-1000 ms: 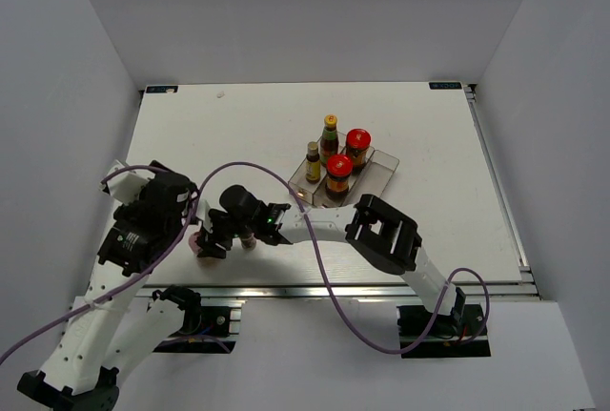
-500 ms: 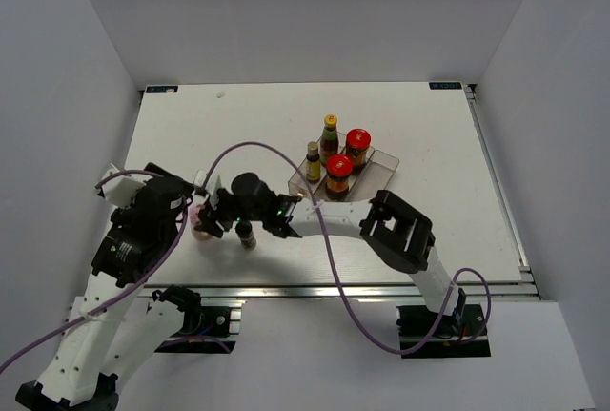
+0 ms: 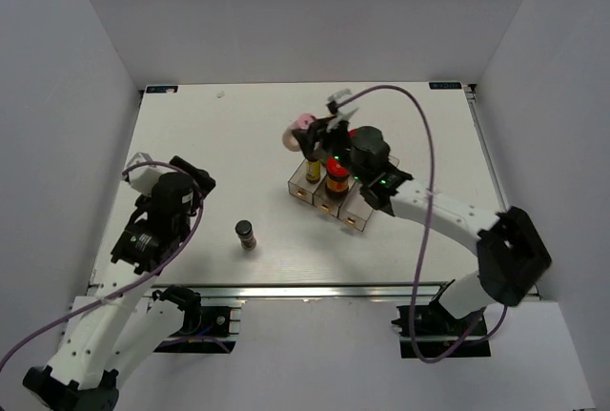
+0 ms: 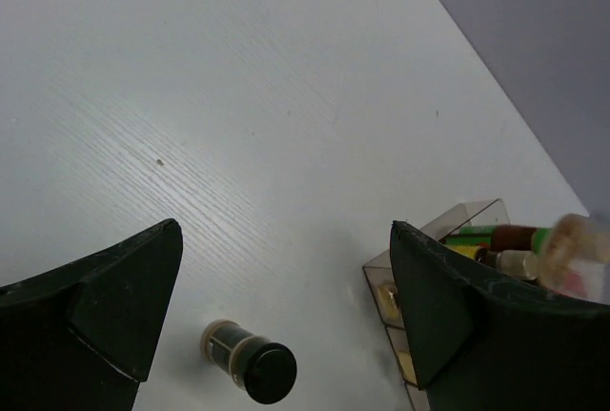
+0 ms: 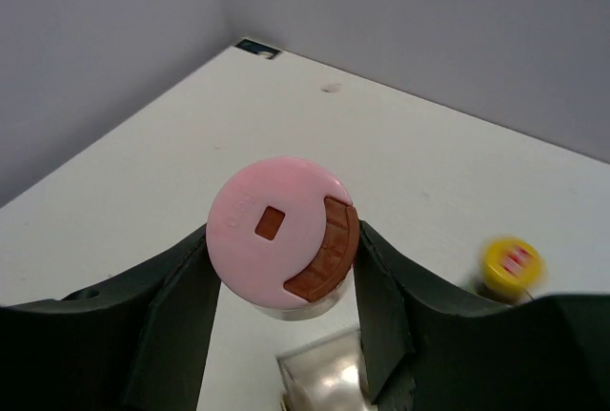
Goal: Organize the condiment bottles
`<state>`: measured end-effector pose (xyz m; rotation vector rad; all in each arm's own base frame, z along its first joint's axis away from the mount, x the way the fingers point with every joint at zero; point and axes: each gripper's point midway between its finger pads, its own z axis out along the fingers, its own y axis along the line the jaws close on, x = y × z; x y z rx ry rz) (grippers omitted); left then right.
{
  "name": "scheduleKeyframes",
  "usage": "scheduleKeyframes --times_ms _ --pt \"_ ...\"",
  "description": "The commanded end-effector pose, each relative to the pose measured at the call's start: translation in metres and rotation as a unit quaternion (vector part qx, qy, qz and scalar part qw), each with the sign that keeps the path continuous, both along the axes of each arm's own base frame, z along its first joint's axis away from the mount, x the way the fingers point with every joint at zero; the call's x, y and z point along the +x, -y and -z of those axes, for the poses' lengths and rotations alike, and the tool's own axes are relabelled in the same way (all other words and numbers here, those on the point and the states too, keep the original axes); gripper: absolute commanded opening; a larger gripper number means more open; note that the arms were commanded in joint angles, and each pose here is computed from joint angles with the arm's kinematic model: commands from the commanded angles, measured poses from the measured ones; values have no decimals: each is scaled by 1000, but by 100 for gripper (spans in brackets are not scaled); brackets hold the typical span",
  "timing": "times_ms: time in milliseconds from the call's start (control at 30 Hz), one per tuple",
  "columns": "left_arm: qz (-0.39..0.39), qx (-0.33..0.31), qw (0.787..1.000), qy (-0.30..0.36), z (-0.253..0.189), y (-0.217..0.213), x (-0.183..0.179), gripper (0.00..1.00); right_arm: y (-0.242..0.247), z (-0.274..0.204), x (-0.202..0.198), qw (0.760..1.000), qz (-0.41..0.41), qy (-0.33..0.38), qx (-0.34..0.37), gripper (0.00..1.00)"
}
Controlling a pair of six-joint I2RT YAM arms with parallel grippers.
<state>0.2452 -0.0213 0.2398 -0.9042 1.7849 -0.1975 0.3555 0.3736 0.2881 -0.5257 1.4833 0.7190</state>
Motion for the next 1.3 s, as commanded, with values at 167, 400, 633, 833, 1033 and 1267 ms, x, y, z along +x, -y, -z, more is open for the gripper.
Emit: scheduleKeyframes --times_ms 167,400,633,833,1033,1267 --pt "120 -4 993 3 20 60 54 98 179 -2 5 963 266 -30 33 26" --pt "155 18 988 -9 33 75 71 98 259 32 -7 932 354 -77 22 28" --pt "147 39 987 -57 57 69 69 98 262 68 17 932 345 -114 -12 27" --pt "142 31 987 -74 72 67 60 98 260 99 38 923 353 -148 -35 28" --pt "148 33 983 -105 89 69 58 98 249 123 47 924 340 -172 -35 29" --pt "151 32 981 -117 96 70 56 98 246 127 55 922 343 -174 -33 29"
